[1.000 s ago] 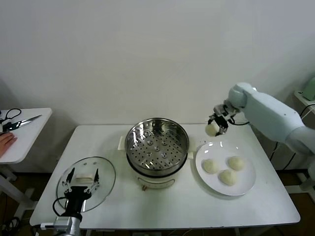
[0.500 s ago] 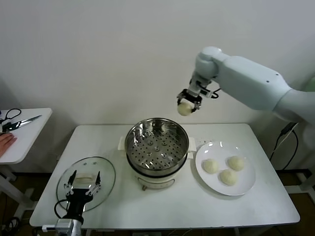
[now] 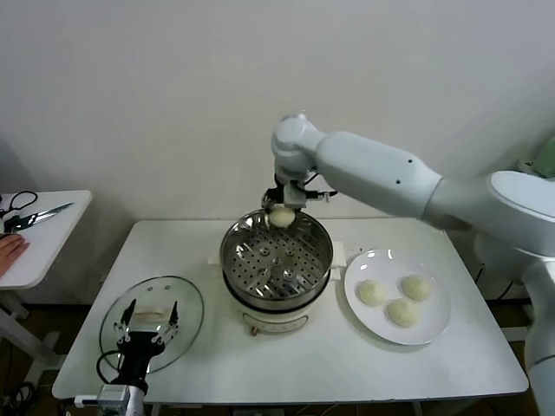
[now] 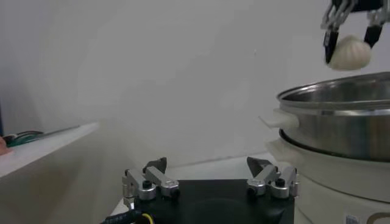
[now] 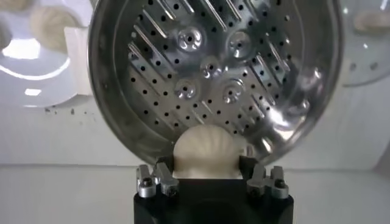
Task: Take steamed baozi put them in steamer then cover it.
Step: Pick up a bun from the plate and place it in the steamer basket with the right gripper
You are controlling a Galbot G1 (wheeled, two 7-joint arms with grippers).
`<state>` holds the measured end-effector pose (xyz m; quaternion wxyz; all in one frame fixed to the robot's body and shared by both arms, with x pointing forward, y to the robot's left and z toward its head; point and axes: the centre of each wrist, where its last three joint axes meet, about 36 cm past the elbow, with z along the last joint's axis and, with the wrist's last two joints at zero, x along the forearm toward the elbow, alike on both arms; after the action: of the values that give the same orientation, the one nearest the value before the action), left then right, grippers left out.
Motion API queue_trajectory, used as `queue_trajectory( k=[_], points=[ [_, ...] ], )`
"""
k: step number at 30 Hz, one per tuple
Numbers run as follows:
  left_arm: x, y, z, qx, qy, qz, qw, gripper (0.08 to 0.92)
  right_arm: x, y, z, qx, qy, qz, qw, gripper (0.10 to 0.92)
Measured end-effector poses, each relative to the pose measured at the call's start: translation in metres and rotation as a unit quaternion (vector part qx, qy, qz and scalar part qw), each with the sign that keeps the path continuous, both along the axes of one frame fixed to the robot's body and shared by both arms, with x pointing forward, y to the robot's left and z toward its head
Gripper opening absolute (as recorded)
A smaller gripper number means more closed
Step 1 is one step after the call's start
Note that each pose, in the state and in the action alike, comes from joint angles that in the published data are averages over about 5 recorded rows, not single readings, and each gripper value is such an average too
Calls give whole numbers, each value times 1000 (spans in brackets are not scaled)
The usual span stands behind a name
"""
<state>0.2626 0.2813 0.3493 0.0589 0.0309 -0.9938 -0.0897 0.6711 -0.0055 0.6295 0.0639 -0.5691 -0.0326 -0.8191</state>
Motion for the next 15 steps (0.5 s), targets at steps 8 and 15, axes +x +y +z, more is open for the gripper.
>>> queue_trajectory(
  k=[8, 15],
  points=[
    [-2, 1, -4, -5, 6, 0, 1000, 823, 1, 8, -36, -15, 7, 9, 1000, 704],
    [-4, -1, -6, -14, 9, 1, 1000, 823, 1, 11, -47, -18, 9, 11, 1000, 799]
  ],
)
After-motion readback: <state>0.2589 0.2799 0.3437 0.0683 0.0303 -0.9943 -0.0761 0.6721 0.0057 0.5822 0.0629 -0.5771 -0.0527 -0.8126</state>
